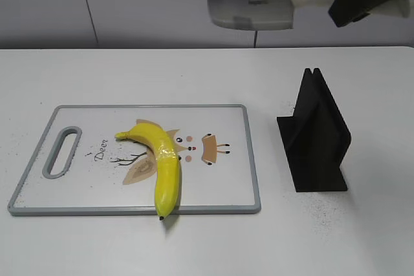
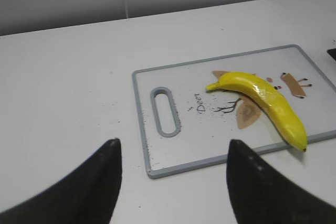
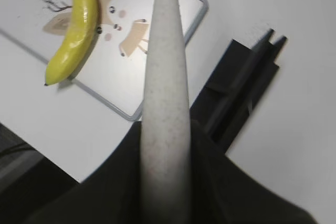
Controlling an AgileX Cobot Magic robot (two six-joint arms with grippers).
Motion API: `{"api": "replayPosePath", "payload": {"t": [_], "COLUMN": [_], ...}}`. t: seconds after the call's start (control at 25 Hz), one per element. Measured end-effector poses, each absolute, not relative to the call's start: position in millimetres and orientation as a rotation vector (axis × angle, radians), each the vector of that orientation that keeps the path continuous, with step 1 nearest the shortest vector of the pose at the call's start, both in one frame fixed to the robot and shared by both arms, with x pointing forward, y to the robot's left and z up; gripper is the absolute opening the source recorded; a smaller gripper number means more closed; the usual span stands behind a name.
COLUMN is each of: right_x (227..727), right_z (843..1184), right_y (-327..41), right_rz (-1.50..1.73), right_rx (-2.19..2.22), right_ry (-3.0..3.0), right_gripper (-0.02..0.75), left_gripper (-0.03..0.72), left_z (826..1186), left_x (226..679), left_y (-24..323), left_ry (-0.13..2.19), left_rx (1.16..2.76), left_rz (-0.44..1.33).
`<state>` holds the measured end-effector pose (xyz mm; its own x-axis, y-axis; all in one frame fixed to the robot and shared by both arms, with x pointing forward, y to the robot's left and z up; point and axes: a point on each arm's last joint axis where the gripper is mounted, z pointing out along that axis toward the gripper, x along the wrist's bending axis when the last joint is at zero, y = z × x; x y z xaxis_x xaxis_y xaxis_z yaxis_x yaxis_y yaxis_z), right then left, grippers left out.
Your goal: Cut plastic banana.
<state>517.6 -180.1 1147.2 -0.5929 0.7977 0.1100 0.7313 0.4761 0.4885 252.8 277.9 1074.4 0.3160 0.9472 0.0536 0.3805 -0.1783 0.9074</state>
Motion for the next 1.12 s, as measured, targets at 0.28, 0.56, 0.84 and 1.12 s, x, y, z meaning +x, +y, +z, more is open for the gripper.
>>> {"api": "replayPosePath", "payload": {"t": [0.28,0.56,0.84,1.12], "right_x": [527,541,553,556], "right_z": [1132,1110,1085,1068], "right_y": [-165,-154,-140,-117], "right_rz": [0.808,0.825,0.804,0.846], "right_rx": [0.776,0.39,0.147,0.007], "right_ry": [2.818,2.912,2.97,2.977], "right_gripper": [0.167,0.167,0.167,0.167], "left_gripper": [0.593,0.593,0.587,0.587], "left_z": [1092,1116,1117,1092], "left_x": [310,374,438,485], "left_y": [263,252,236,217], "left_ry": [1.079,0.746,0.441,0.271], "left_rx": [1.914,2.129,2.266,2.383], "left_rz": [0.619,0.571,0.504,0.356]}}
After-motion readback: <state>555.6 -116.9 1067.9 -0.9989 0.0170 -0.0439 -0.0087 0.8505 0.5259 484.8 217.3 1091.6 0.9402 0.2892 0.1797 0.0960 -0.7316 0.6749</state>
